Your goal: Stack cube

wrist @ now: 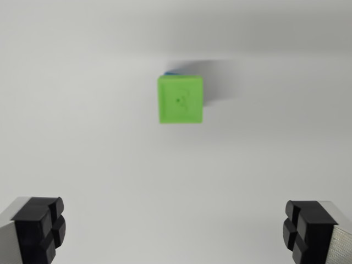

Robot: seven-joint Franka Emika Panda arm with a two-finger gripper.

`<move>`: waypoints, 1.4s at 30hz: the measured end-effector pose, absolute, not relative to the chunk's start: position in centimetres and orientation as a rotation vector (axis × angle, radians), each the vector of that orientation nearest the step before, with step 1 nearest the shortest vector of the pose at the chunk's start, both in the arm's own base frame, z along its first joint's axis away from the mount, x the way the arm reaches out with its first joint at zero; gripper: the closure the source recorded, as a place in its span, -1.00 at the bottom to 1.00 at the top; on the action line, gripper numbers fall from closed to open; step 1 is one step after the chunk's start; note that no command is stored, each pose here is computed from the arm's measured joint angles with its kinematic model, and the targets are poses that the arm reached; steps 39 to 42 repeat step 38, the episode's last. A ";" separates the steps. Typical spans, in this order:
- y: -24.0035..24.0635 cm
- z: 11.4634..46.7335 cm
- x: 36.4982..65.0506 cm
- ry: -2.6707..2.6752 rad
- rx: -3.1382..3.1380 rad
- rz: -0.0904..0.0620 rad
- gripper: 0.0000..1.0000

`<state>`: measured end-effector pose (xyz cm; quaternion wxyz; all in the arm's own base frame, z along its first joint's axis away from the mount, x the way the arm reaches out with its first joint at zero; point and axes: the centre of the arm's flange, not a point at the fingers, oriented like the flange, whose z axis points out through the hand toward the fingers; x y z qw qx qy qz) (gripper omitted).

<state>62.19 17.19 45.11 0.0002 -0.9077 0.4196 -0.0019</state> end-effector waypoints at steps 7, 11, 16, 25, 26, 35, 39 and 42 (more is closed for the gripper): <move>17.2 46.3 62.2 1.318 -2.851 -0.006 -1.00; 17.2 46.6 62.2 1.318 -2.852 -0.006 -1.00; 17.2 46.7 62.2 1.318 -2.852 -0.005 -1.00; 17.2 46.7 62.2 1.319 -2.852 -0.005 -1.00; 17.2 46.7 62.2 1.319 -2.852 -0.005 -1.00; 17.2 46.7 62.2 1.319 -2.852 -0.005 -1.00; 17.2 46.7 62.2 1.319 -2.852 -0.005 -1.00; 17.2 46.7 62.2 1.319 -2.852 -0.005 -1.00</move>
